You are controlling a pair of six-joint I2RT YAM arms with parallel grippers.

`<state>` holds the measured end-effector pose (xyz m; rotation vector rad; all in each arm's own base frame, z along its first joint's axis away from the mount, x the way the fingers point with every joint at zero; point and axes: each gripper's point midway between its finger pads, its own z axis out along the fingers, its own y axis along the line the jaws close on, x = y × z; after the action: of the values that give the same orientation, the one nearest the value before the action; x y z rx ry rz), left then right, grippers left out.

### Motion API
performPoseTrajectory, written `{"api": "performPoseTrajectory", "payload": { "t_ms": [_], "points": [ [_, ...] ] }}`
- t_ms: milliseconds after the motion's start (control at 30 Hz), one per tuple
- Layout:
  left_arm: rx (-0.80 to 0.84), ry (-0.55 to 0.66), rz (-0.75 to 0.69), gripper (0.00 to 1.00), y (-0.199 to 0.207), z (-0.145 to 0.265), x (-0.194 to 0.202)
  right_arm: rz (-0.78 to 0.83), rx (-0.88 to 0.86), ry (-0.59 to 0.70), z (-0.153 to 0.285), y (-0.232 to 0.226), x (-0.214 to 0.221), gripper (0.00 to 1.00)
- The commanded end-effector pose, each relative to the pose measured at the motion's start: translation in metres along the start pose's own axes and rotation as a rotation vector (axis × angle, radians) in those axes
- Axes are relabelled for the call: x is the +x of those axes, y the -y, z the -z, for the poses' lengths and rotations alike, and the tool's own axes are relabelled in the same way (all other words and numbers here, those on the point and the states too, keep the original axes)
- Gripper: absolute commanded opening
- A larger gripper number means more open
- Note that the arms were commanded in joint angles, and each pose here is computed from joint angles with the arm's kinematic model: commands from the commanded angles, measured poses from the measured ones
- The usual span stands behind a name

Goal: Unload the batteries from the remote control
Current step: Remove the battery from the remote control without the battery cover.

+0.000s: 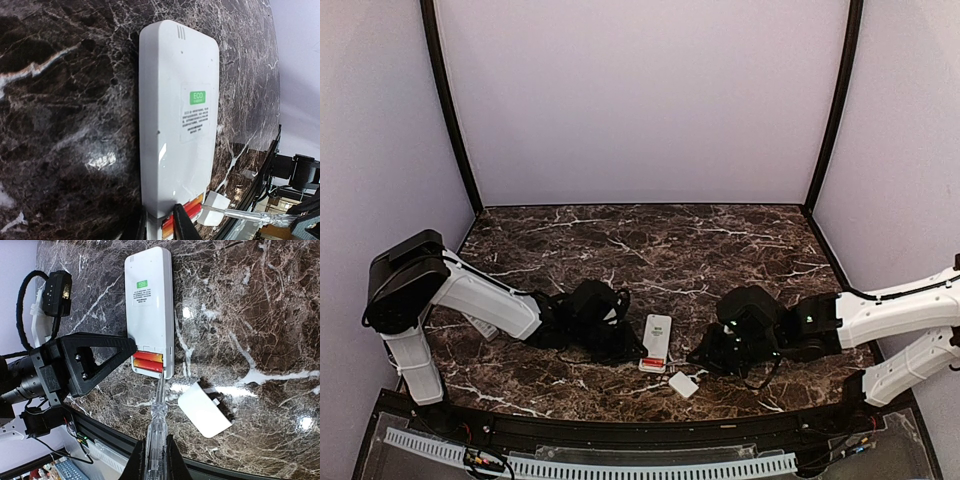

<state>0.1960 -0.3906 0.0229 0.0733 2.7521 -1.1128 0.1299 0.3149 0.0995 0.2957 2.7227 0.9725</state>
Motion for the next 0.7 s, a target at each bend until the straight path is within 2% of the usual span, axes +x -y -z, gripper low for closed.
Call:
{"api": "performPoseTrajectory", "payload": {
  "t_ms": [0, 667],
  "points": [
    [-0.120, -0.091, 0.025, 0.17, -0.036, -0.008, 0.027, -0.005, -0.153, 0.018, -0.004, -0.043, -0.008, 0.00],
    [-0.124, -0.099, 0.024, 0.15, -0.038, -0.010, 0.028, -0.046, -0.273, 0.052, 0.013, -0.061, -0.018, 0.00]
  ]
}}
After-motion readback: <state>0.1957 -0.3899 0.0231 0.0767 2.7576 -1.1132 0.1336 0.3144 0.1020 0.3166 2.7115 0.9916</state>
